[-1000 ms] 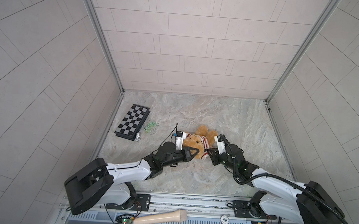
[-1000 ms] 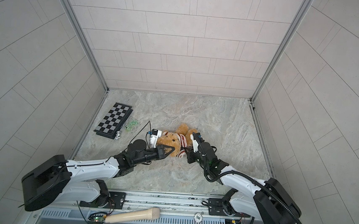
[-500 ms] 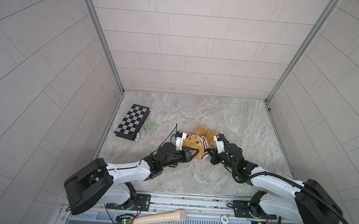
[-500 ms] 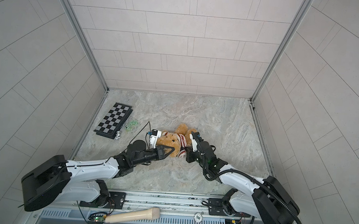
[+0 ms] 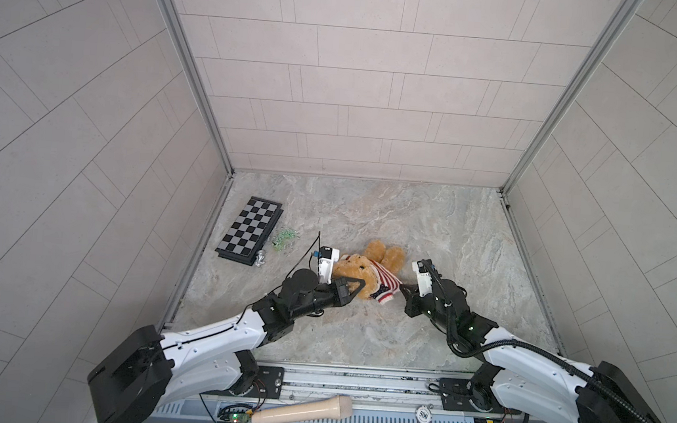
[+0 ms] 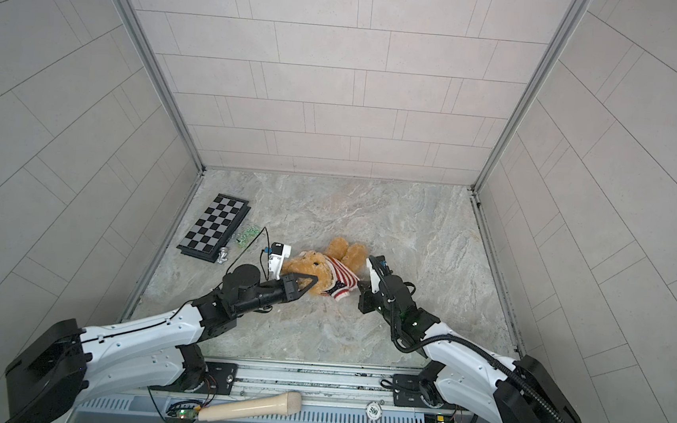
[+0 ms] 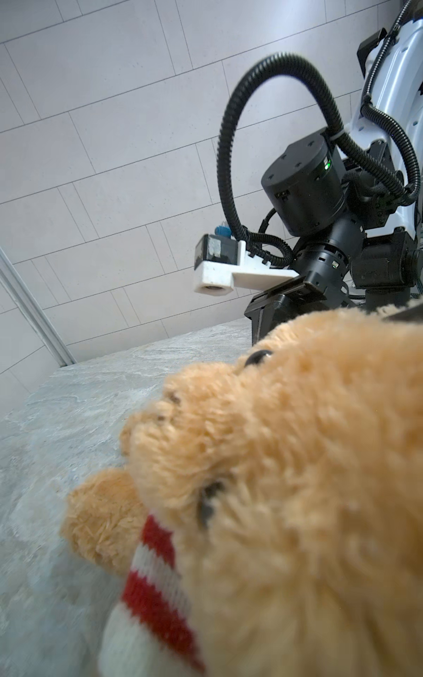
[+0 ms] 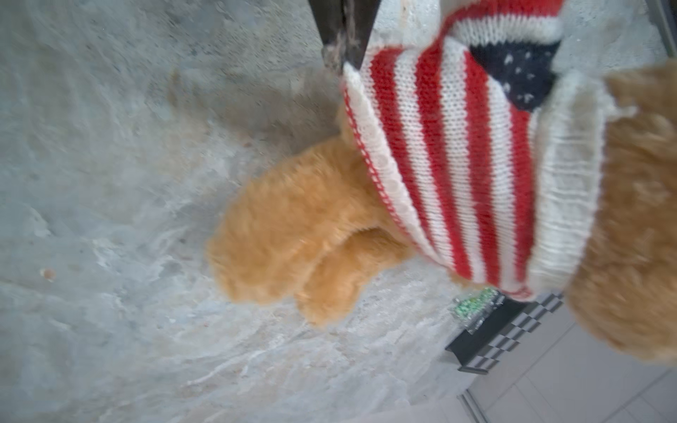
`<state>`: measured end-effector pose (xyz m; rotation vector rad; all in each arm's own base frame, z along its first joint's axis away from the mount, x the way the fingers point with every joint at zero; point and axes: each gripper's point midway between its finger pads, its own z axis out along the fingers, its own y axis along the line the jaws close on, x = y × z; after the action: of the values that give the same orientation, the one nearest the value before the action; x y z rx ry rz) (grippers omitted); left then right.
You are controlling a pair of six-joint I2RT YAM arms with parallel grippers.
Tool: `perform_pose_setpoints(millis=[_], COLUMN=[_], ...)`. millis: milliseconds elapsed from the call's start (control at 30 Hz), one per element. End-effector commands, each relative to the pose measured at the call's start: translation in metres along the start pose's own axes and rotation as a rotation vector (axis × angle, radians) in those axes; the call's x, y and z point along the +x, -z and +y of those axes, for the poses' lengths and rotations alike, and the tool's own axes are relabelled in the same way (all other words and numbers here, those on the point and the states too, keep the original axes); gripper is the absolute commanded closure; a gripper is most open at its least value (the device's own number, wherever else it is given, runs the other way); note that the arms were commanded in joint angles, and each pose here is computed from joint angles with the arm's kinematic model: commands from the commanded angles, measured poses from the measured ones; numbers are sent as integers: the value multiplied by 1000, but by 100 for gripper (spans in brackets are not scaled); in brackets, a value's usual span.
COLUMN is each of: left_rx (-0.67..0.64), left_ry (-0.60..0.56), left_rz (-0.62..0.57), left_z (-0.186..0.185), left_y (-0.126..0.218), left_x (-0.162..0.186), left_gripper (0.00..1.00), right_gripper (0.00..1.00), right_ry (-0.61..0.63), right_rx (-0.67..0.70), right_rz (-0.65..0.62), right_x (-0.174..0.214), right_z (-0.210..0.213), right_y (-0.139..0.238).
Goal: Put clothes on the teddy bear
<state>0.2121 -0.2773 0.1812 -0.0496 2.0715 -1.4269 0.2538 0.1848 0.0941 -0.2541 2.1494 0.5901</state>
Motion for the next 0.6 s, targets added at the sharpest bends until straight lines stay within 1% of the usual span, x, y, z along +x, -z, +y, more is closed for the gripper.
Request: perform_pose_setpoints(millis=[0, 100, 200, 333, 433, 500, 567], left_rx=[-3, -11, 12, 108, 152, 127, 35], left_ry=[-54, -57, -45, -19, -22, -41, -74], left_rz=[-32, -14, -17, -6, 43, 88, 124], left_z=[1, 5, 2, -18, -25, -21, -5], left_y=[7, 9, 11, 15, 20, 24, 29], left_x=[-7, -2, -3, -2, 7, 16, 23], left_gripper=[100, 100, 100, 100, 100, 100, 100], right_gripper=[100, 100, 100, 100, 100, 100, 100], right_ry=[-9, 3, 14, 26, 30, 37, 41], right_rx=[35, 15, 58, 87, 88, 89, 96], right_rz=[19, 19, 29, 47, 41, 29, 22], right_x=[5, 3, 9, 14, 8, 2, -1], right_z=[-8, -3, -13, -20, -18, -17, -17], right_y=[5, 7, 6, -1, -4, -5, -4])
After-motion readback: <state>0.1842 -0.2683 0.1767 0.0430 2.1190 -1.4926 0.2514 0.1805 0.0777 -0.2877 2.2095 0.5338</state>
